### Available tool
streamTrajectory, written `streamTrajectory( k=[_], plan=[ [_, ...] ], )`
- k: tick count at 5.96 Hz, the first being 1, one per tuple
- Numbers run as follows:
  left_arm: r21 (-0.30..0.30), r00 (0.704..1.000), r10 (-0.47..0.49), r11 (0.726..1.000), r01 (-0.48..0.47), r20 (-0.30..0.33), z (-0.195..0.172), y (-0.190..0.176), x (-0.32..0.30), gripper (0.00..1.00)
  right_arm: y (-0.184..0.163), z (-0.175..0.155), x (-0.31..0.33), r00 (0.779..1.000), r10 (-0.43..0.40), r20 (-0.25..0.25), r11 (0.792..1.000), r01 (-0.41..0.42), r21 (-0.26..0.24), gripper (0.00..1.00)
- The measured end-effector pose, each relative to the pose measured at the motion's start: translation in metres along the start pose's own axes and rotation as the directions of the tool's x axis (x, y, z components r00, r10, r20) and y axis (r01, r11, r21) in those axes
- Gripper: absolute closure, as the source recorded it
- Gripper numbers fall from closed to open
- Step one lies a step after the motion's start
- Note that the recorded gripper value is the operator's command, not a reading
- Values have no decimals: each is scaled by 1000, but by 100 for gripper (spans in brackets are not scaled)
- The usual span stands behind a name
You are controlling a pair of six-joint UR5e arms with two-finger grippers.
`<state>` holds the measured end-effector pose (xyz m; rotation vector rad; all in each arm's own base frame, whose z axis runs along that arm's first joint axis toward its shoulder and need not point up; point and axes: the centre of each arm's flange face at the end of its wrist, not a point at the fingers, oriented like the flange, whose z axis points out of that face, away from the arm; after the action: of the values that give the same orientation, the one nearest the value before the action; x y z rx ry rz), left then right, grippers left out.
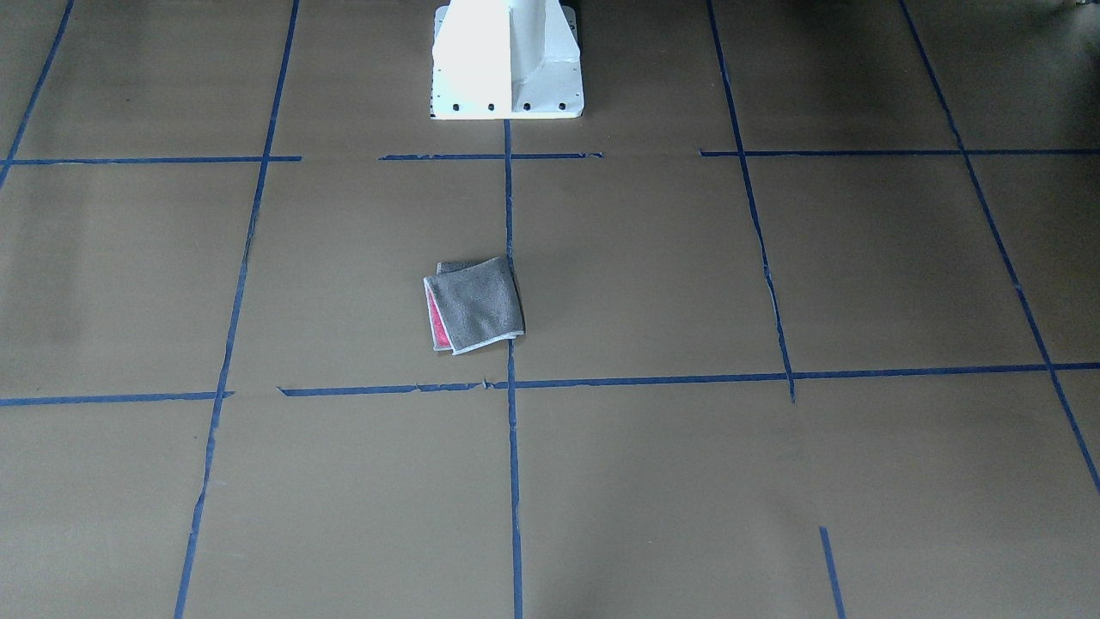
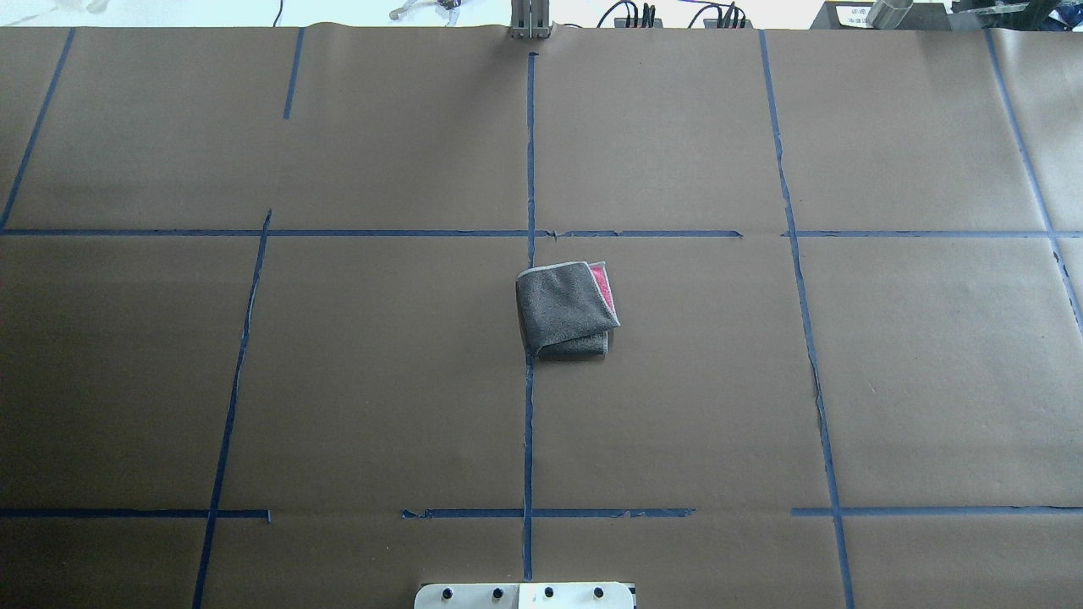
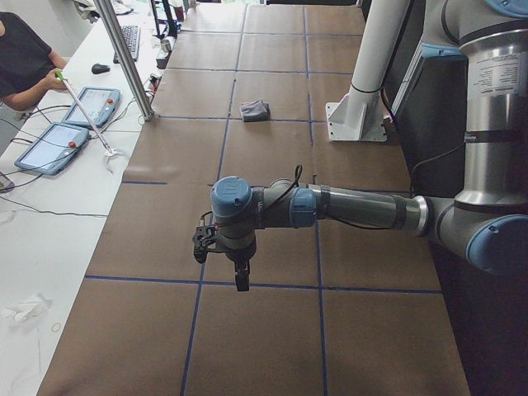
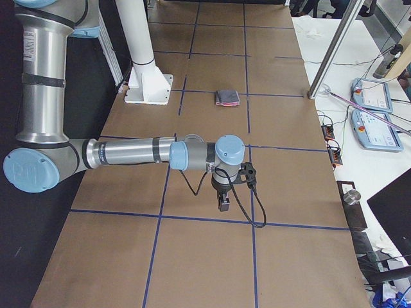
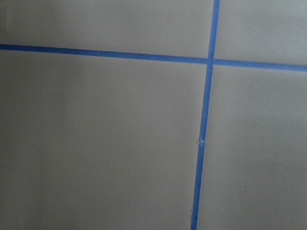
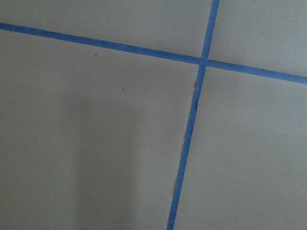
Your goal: Fold towel twice with both arms
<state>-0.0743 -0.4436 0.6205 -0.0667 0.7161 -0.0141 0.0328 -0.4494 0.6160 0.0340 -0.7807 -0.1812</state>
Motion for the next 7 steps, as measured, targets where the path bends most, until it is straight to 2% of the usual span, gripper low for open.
streamTrajectory(
  k=[1, 3, 6, 7],
  plan=[
    [-26, 999, -7, 1000, 6, -44, 0, 2, 3, 0, 0, 0, 0, 1000, -2, 1, 1000, 2, 2, 0],
    [-36, 991, -40, 999, 35, -131, 3, 14, 0, 0, 4, 4, 4, 1000, 6, -1, 1000, -6, -5, 0],
    [-26, 990, -36, 999, 33, -136, -3, 18, 2, 0, 1, 3, 1, 984, 176, 23, 984, -176, -2, 0],
    [-25, 990, -37, 999, 34, -134, -3, 20, 2, 0, 2, 4, 0, 980, 199, 31, 980, -199, -5, 0]
  ],
)
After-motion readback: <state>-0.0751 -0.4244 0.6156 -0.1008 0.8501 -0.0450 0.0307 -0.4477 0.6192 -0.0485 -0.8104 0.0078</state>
